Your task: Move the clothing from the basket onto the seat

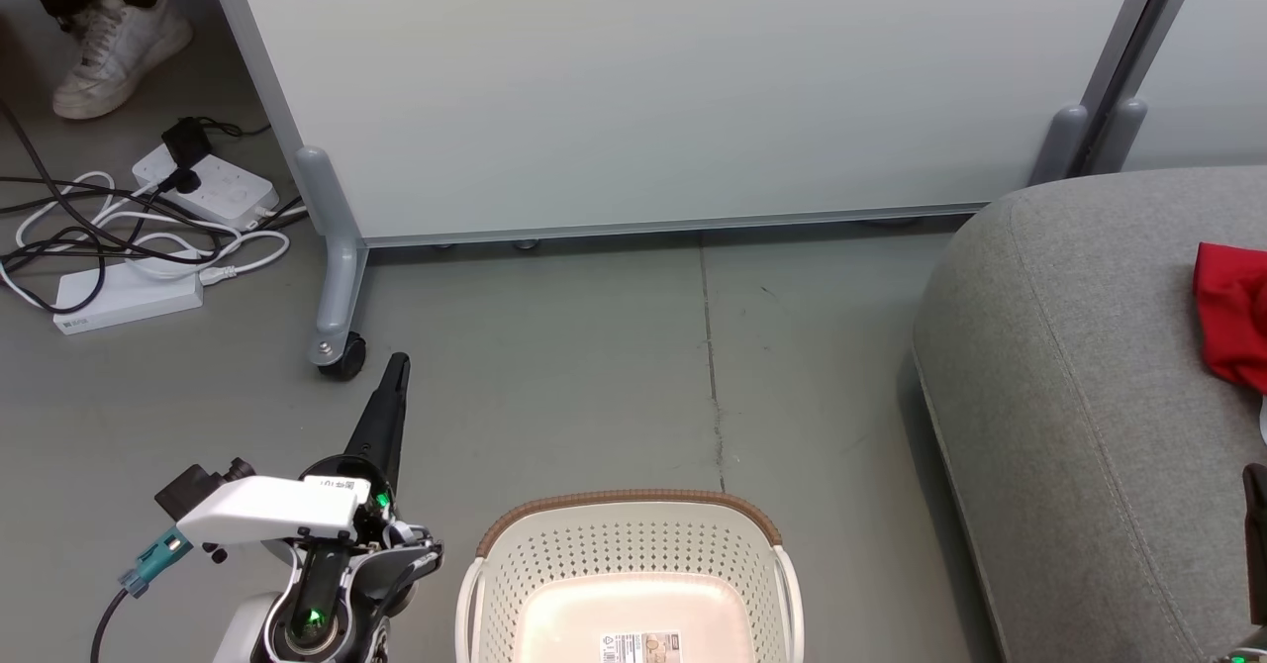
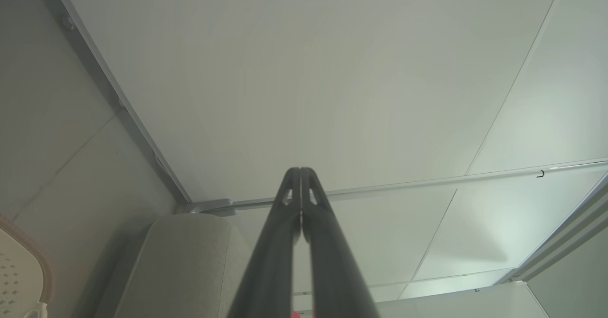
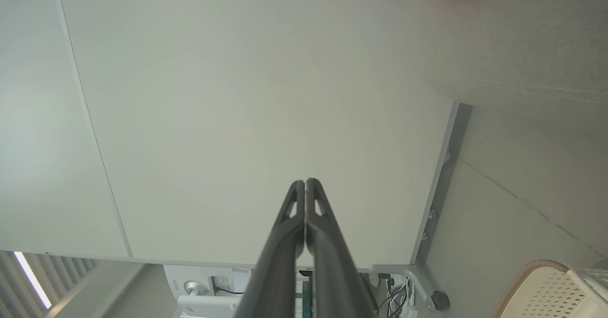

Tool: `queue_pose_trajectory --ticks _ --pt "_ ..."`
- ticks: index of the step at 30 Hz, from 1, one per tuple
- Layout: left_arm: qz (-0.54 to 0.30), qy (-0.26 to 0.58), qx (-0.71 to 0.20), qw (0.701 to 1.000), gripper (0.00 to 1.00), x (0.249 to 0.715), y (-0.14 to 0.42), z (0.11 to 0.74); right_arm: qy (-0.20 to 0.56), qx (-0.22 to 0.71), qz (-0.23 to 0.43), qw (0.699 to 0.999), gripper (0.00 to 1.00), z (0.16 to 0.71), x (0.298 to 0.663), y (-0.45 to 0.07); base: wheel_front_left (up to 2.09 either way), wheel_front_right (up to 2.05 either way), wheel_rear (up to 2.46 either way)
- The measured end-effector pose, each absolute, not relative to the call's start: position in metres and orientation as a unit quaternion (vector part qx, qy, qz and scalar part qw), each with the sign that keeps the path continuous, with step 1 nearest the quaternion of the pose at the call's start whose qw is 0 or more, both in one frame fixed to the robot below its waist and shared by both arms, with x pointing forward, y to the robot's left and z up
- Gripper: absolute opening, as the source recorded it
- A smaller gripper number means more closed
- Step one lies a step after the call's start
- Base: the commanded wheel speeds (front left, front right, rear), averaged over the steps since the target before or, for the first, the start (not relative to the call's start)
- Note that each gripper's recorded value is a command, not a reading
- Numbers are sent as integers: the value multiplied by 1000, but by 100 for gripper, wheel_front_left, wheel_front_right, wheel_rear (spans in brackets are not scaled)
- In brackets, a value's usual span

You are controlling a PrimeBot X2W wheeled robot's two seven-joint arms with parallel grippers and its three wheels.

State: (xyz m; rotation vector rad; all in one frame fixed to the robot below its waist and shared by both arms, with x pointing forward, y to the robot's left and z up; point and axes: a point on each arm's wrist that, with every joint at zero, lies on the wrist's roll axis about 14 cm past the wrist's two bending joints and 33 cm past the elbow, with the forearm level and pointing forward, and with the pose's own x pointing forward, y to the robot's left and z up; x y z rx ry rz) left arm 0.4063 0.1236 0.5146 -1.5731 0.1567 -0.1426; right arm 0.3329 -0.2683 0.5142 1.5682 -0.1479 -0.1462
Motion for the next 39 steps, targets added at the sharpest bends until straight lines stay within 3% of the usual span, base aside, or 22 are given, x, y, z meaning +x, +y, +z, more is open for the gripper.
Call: queue_pose_trajectory --ticks 39 --pt "-64 70 -707 701 0 406 124 515 -66 705 -65 703 0 516 333 -268 0 0 0"
